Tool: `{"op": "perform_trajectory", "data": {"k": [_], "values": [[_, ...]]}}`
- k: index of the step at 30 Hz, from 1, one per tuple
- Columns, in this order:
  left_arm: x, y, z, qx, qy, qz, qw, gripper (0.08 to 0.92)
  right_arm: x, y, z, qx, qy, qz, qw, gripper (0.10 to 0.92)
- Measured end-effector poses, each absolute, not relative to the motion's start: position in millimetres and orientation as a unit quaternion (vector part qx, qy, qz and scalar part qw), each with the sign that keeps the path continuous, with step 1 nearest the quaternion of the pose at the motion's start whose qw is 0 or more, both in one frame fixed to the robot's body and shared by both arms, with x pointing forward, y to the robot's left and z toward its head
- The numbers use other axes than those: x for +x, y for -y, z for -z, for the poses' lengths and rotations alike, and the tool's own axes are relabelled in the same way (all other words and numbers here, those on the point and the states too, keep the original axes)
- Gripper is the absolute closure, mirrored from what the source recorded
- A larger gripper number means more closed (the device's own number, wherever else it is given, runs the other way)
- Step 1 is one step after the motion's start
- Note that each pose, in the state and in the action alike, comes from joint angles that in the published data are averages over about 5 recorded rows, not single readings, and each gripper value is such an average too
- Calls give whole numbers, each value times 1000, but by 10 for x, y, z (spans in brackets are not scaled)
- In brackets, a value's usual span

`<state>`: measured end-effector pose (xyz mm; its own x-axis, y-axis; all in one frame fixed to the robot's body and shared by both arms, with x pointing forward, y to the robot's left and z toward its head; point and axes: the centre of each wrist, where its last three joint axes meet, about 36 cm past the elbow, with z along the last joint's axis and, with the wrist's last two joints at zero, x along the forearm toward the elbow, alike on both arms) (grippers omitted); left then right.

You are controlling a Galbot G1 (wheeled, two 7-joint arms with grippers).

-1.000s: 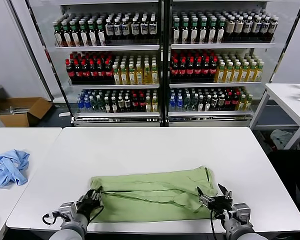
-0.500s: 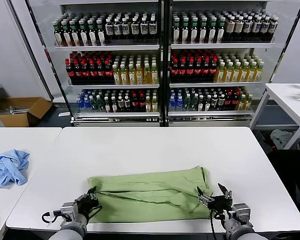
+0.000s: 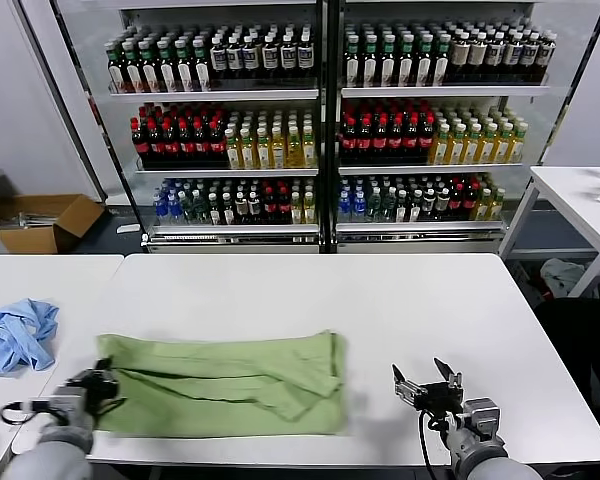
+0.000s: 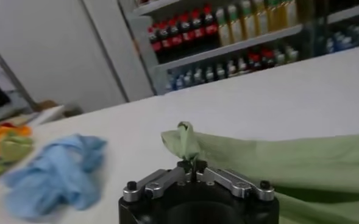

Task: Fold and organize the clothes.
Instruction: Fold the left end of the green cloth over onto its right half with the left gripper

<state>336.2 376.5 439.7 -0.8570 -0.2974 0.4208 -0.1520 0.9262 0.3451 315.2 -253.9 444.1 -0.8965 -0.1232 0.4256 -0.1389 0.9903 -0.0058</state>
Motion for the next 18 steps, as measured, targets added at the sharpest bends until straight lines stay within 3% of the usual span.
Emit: {"op": "perform_trajectory", "data": {"k": [7, 18], "values": [[3358, -3820, -4637, 118, 957, 146, 222, 907, 3167, 2538, -4448, 68, 974, -20, 216, 200], [3224, -3004, -4761, -14, 977, 21, 214, 907, 3158, 2563, -4464, 61, 975, -20, 214, 200]]}}
